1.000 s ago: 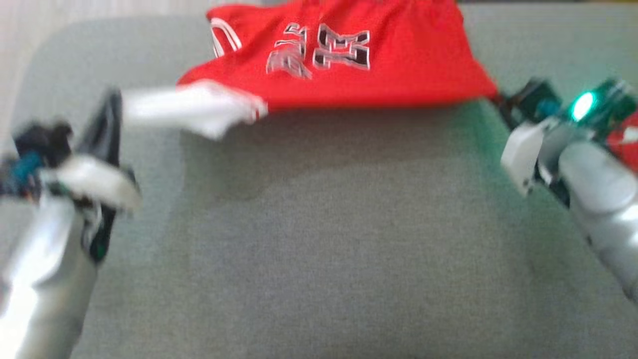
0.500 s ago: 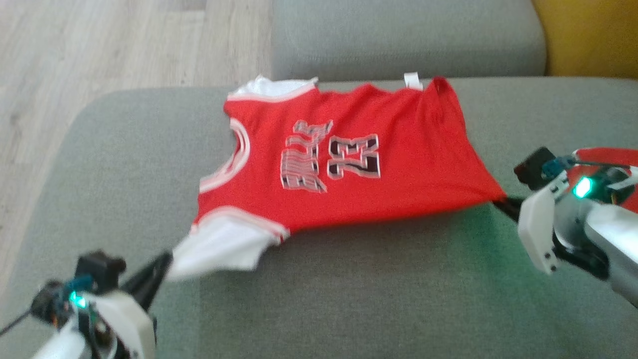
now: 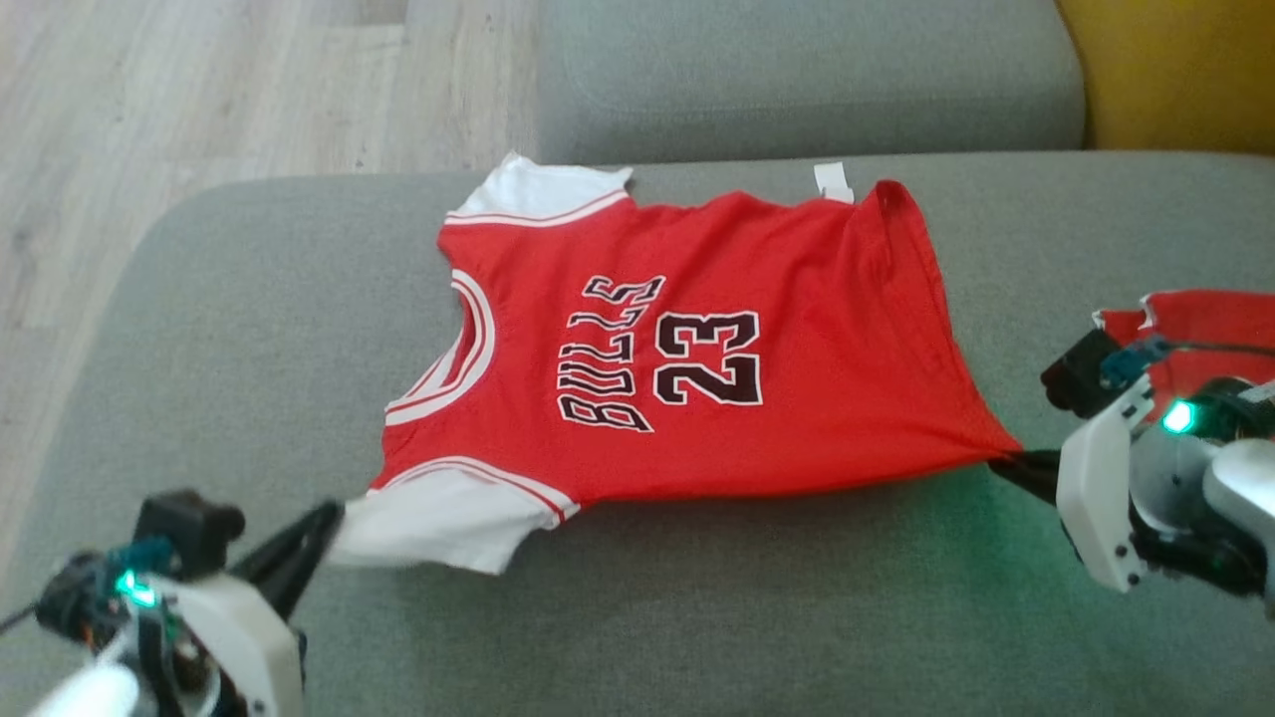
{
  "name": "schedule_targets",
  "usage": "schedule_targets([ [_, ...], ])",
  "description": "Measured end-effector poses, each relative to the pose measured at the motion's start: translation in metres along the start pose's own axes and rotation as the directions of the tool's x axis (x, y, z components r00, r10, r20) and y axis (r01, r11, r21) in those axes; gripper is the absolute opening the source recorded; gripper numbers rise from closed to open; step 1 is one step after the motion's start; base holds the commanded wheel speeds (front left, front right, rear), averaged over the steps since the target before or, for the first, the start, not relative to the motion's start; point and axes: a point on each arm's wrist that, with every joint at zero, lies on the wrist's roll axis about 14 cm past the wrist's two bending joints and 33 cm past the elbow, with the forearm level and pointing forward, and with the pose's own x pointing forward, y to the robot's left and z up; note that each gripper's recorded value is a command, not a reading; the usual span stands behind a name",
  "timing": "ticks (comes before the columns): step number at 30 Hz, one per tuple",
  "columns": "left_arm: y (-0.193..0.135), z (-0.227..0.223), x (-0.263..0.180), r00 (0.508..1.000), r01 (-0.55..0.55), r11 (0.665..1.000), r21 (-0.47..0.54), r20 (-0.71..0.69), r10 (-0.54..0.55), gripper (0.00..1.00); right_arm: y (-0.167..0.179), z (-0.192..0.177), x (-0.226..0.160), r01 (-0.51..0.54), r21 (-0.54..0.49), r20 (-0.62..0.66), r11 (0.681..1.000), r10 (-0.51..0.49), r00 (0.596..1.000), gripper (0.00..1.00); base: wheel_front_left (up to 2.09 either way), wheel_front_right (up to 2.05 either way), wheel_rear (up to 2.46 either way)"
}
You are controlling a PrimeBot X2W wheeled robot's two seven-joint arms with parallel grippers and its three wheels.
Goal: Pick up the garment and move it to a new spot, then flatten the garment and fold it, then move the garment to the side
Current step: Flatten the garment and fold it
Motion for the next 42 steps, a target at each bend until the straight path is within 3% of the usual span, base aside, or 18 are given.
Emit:
schedule_targets([
  [10,0.032,0.059,0.056,0.999,-0.025,0.997,0.069,0.043,0.022,0.00,-0.037,0.032,0.022,0.033,0.044,0.048,0.999,-0.035,0.998,0.00,0.00,0.00,0.00],
  [23,0.059,0.067,0.125,0.995,-0.029,0.978,0.206,-0.085,0.047,0.00,-0.049,0.042,0.062,0.025,0.074,0.029,0.997,-0.027,0.999,0.00,0.00,0.00,0.00],
  [30,0.058,0.081,0.160,0.996,-0.018,0.968,0.251,-0.075,0.038,0.00,-0.059,0.044,0.077,0.046,0.069,0.033,0.997,-0.048,0.998,0.00,0.00,0.00,0.00],
  [31,0.058,0.085,0.165,0.998,-0.022,0.967,0.254,-0.057,0.037,0.62,-0.063,0.046,0.079,0.056,0.070,0.044,0.996,-0.059,0.997,0.90,0.00,0.00,0.00],
  [32,0.058,0.090,0.169,0.999,-0.027,0.966,0.255,-0.038,0.038,1.00,-0.067,0.049,0.080,0.065,0.076,0.063,0.995,-0.070,0.996,1.00,0.00,0.00,0.00],
  [37,0.062,0.117,0.178,0.990,-0.105,0.972,0.208,0.117,0.082,1.00,-0.085,0.082,0.077,0.108,0.138,0.239,0.985,-0.139,0.961,1.00,0.00,0.00,0.00],
  [39,0.064,0.136,0.176,0.968,-0.147,0.977,0.156,0.226,0.110,1.00,-0.100,0.109,0.065,0.132,0.207,0.384,0.969,-0.205,0.900,1.00,0.00,0.00,0.00],
  [42,0.065,0.167,0.165,0.908,-0.180,0.982,0.057,0.394,0.144,1.00,-0.117,0.144,0.042,0.145,0.307,0.565,0.940,-0.303,0.768,1.00,0.00,0.00,0.00],
])
